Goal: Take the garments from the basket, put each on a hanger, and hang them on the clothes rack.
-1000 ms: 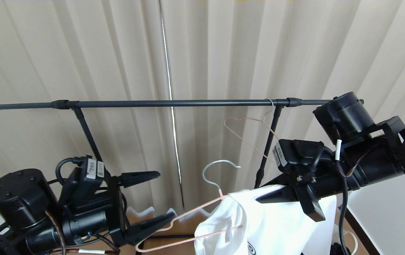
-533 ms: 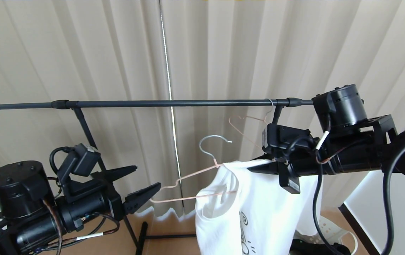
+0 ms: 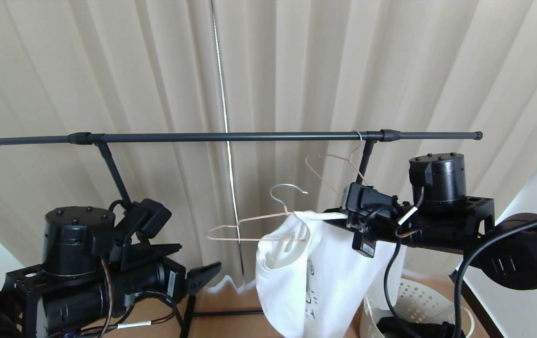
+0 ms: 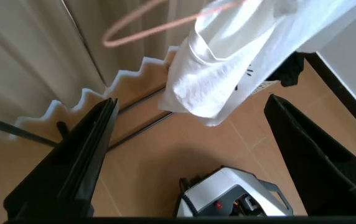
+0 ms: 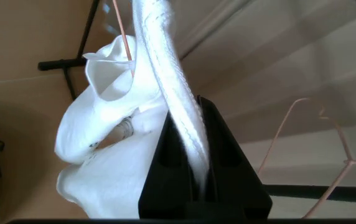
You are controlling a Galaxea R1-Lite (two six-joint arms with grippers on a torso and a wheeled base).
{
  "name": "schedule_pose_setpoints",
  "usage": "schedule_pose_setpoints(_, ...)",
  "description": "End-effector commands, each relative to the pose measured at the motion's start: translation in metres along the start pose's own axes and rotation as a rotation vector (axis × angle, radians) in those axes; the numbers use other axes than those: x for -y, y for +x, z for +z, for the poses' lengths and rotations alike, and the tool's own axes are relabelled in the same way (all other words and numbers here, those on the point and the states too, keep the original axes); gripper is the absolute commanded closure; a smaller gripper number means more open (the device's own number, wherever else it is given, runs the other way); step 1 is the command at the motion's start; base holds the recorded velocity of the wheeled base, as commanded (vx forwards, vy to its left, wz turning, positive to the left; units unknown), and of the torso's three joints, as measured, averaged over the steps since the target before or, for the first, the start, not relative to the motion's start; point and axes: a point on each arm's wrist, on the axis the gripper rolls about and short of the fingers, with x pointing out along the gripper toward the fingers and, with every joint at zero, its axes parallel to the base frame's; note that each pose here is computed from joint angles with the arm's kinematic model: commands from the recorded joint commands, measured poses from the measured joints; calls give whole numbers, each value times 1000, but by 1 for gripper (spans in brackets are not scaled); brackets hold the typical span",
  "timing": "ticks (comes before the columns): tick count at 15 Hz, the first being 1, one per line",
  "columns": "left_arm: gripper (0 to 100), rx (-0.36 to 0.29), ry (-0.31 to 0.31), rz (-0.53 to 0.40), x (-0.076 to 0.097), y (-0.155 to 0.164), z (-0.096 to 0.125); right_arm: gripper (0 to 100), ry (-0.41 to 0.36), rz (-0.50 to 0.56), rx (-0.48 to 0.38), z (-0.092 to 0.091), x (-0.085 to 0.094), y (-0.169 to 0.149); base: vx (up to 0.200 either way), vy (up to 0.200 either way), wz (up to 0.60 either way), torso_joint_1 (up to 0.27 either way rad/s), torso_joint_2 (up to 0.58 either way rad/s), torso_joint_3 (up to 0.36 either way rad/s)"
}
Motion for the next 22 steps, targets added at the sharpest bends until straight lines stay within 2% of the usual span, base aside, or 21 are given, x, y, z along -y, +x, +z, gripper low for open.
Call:
schedule_pose_setpoints(1, 0, -32, 22, -38, 12, -1, -8, 100, 27, -5, -51, -14, -9, 11, 0, 0, 0, 0, 0, 0)
schedule_pose_setpoints(5, 0, -137, -1, -16, 30, 21, -24, 100, 63, -29, -26, -9, -13, 9, 0, 0, 0, 0, 0, 0)
schedule_pose_setpoints(8, 0, -175, -22, -2, 44, 40, -28, 100, 63, -74, -2, -8, -14, 7, 0, 0, 0, 0, 0, 0)
schedule_pose_setpoints(9, 0, -196, -34, 22, 51, 56, -31, 100, 74, -102, 4, -6, -13, 4, 0, 0, 0, 0, 0, 0)
schedule_pose_setpoints(12, 0, -185, -77, 74, 56, 77, -27, 100, 81, -87, 31, 4, -21, -1, 0, 0, 0, 0, 0, 0)
schedule_pose_setpoints(15, 0, -141, -105, 126, 59, 97, -16, 100, 71, -79, 60, 13, -27, -10, 0, 0, 0, 0, 0, 0)
schedule_pose_setpoints(22, 0, -133, -101, 233, 58, 123, -19, 100, 62, -81, 85, 20, -29, -18, 0, 0, 0, 0, 0, 0)
